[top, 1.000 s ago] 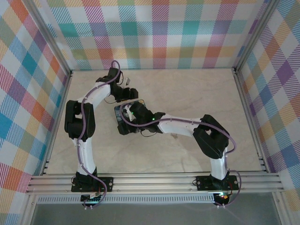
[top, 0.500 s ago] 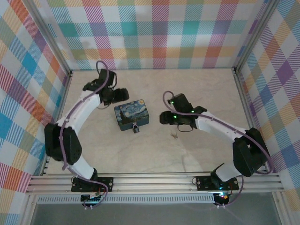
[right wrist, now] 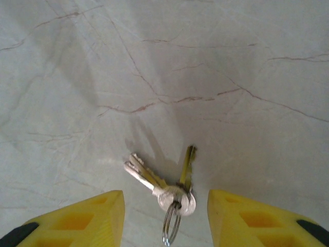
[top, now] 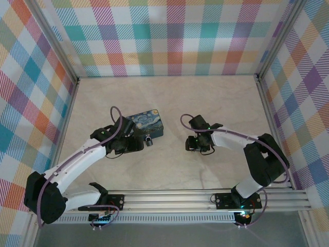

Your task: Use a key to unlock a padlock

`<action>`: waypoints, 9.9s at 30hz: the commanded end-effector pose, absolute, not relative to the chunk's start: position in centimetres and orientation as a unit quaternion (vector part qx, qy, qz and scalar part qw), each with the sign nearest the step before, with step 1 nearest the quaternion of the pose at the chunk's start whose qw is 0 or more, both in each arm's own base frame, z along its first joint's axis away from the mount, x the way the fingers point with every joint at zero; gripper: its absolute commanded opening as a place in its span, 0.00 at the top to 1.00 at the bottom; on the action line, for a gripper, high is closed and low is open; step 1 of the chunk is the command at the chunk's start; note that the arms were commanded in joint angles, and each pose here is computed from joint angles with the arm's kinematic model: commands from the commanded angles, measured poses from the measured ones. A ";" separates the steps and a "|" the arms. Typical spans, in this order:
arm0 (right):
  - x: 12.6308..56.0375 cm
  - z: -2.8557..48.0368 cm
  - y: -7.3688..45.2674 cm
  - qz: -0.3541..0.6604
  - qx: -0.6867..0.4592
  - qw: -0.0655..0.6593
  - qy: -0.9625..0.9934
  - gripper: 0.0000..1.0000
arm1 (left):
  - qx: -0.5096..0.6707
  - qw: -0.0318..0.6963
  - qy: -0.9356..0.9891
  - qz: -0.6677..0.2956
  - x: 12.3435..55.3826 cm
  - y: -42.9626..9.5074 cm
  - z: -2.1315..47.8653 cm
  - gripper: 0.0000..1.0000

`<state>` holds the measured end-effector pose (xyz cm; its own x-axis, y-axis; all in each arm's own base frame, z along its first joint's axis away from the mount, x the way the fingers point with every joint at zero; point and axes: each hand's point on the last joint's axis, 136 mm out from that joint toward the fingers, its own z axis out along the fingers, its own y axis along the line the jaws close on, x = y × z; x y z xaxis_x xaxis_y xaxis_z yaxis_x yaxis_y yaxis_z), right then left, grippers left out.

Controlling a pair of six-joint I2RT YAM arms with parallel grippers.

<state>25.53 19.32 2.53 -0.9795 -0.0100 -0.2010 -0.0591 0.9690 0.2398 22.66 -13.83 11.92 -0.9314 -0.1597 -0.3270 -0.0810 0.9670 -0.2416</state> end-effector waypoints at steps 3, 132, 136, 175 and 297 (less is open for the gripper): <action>25.5 1.1 19.4 0.113 -0.006 0.084 0.990 0.58 | -0.065 0.191 0.972 -0.117 23.0 -14.2 12.7 0.23; 25.7 16.0 34.7 0.602 -0.240 0.134 0.750 1.00 | -0.149 0.103 0.866 -0.466 29.0 -26.1 15.0 0.73; 25.9 16.1 35.0 0.604 -0.238 0.137 0.748 1.00 | -0.153 0.100 0.866 -0.466 28.8 -26.0 14.9 0.75; 24.9 15.6 31.6 0.334 -0.359 0.328 0.807 0.64 | -0.244 0.082 0.898 -0.357 28.9 -23.0 13.1 1.00; 18.3 21.2 31.2 0.581 -0.398 0.202 0.680 1.00 | 0.045 0.256 0.830 -0.493 25.7 -25.2 22.7 0.56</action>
